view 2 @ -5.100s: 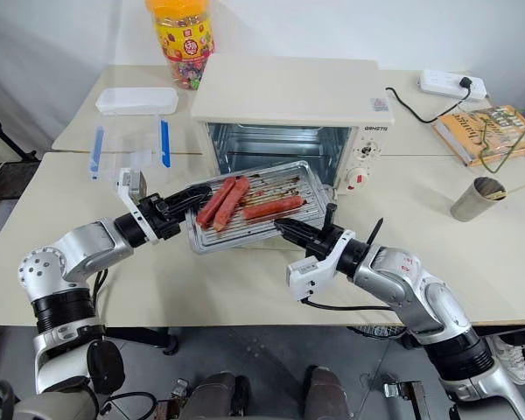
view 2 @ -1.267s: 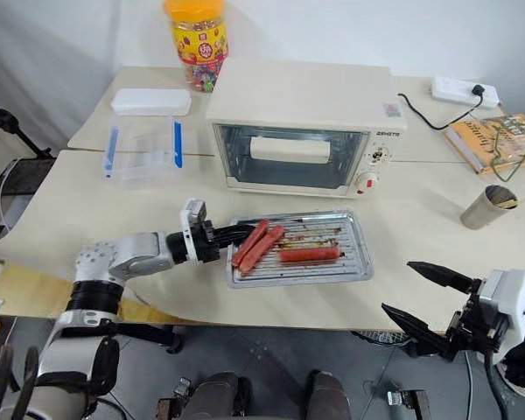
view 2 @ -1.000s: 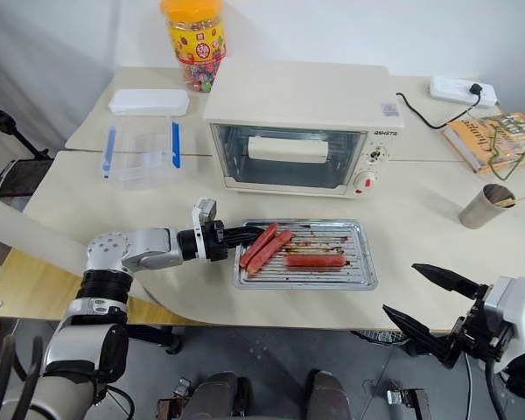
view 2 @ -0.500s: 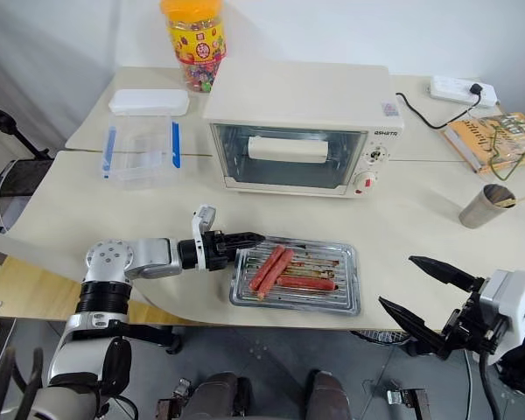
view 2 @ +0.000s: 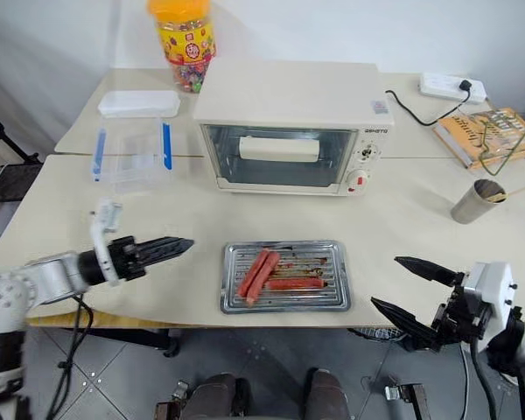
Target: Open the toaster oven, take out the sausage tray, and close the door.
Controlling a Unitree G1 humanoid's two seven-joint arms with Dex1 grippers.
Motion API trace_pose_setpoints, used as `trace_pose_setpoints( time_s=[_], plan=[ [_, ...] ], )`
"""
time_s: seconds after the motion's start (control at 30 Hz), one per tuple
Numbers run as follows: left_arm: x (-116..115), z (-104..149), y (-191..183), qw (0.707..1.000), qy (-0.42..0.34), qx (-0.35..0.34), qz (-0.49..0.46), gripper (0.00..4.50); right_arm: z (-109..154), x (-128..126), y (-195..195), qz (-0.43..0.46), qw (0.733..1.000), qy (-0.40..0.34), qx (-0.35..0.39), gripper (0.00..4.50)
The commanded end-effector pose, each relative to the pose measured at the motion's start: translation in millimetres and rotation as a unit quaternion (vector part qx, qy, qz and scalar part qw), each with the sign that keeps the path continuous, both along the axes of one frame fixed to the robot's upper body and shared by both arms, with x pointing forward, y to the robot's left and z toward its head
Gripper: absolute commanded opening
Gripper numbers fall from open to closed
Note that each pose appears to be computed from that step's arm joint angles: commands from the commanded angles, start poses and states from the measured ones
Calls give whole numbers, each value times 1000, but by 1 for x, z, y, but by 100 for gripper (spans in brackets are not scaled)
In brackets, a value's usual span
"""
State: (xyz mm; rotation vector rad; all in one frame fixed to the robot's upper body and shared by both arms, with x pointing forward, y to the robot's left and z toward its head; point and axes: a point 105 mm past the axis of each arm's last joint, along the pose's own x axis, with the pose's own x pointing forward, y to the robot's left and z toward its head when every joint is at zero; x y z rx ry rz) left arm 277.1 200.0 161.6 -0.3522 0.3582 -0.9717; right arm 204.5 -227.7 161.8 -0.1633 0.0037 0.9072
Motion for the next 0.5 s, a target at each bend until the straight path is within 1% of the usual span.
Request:
trace_pose_setpoints(
  time_s=[0.03, 0.07, 0.13, 0.17, 0.23, 0.3, 0.43, 0.5],
  plan=[
    [-19, 6, 14, 971, -183, 123, -88, 445, 13, -2, 9, 49, 999, -8, 16, 450],
    [-25, 4, 20, 953, -227, 164, -116, 445, 17, -1, 12, 63, 998, -12, 19, 450],
    [-43, 2, 27, 924, -267, 205, -183, 445, 21, -5, 22, 110, 994, -29, -8, 450],
    [-49, 2, 28, 912, -282, 217, -206, 445, 21, -7, 26, 128, 991, -32, -19, 450],
    [-52, 6, 26, 888, -343, 228, -206, 445, 21, -10, 32, 159, 985, -44, -42, 450],
    [-53, 6, 23, 895, -337, 216, -195, 445, 23, -7, 34, 158, 985, -58, -42, 450],
    [-50, 3, 13, 896, -349, 200, -186, 445, 21, -2, 35, 154, 985, -61, -46, 450],
    [-48, 4, 10, 902, -346, 191, -175, 445, 22, 1, 35, 145, 986, -67, -43, 450]
  ],
)
